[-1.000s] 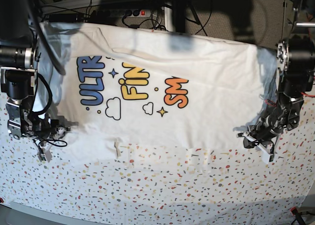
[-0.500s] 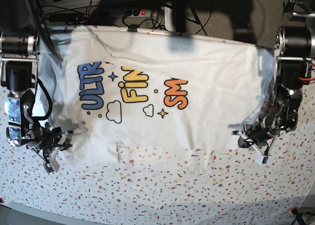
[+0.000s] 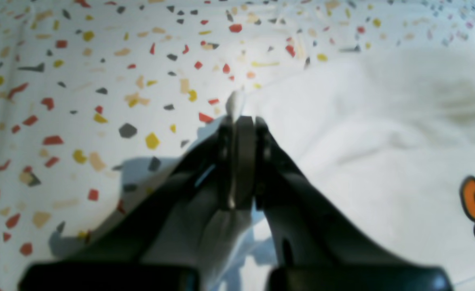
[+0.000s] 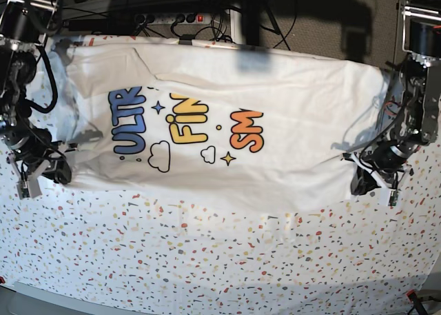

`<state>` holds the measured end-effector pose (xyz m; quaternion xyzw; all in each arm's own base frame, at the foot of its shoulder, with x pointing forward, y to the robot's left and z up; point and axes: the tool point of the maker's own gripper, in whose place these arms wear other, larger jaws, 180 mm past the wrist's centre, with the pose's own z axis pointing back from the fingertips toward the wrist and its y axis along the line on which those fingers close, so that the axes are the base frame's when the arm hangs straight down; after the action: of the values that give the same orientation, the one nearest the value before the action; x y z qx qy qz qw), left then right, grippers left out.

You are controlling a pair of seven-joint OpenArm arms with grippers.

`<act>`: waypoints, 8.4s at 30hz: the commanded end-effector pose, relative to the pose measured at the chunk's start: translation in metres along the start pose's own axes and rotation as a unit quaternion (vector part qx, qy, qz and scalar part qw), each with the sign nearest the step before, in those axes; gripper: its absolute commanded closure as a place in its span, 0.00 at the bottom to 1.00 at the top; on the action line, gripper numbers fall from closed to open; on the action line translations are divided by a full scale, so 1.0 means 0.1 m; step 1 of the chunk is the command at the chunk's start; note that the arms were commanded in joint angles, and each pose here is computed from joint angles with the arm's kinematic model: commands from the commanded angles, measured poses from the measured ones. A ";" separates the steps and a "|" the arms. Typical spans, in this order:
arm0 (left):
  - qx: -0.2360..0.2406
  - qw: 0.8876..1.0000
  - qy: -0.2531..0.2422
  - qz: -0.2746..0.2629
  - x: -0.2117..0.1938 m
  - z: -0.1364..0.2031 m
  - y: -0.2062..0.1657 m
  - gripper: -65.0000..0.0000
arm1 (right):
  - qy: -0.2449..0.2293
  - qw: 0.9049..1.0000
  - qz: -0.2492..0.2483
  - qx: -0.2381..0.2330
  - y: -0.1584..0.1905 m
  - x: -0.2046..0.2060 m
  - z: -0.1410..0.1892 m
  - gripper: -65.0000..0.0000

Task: Fold the T-shirt properly

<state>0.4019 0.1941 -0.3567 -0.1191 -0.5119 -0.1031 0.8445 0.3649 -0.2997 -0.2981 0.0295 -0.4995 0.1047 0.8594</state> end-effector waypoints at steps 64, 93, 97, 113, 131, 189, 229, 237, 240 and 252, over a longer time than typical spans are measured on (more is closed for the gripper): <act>0.082 0.988 0.127 0.018 -0.87 0.96 0.39 0.48 | 0.071 0.996 -0.033 -0.050 0.06 -1.06 0.73 0.67; 0.011 0.991 0.091 0.093 -1.02 0.91 0.27 1.00 | 0.070 0.996 -0.034 -0.050 0.06 -1.04 0.72 0.67; 0.059 0.991 0.106 0.049 -0.96 0.91 0.53 1.00 | 0.069 0.996 -0.040 -0.048 0.09 -1.06 0.72 0.67; 0.072 0.994 0.082 -0.001 -0.11 1.16 -0.13 1.00 | 0.090 0.994 -0.058 -0.022 0.36 -1.21 0.62 0.67; 0.006 0.998 0.052 -0.016 -0.26 0.71 -1.74 1.00 | 0.097 0.994 -0.052 -0.001 0.50 -1.21 0.54 0.67; -0.060 0.989 0.008 -0.132 -0.03 0.49 -2.27 0.42 | 0.120 0.992 -0.043 -0.004 0.41 -0.97 0.36 0.67; 0.078 0.976 0.017 -0.201 0.03 0.55 -1.40 0.42 | 0.197 0.950 -0.220 0.104 0.95 -1.61 0.33 0.67; 0.077 0.977 0.018 -0.200 0.02 0.55 -1.40 0.42 | 0.215 0.945 -0.221 0.111 1.01 -1.67 0.35 0.92; 0.077 0.977 0.018 -0.200 0.02 0.55 -1.40 0.42 | 0.199 0.949 -0.221 0.106 0.98 -1.61 0.33 1.00; 0.077 0.976 0.031 -0.200 -0.06 0.57 -1.39 0.42 | 0.119 0.970 -0.209 0.024 0.18 -1.20 0.54 1.00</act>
<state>0.3020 0.0790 -0.3380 0.0493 -0.4797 -0.2361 0.8436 0.2472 -0.3046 -0.3915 0.1432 -0.3488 -0.0709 0.9235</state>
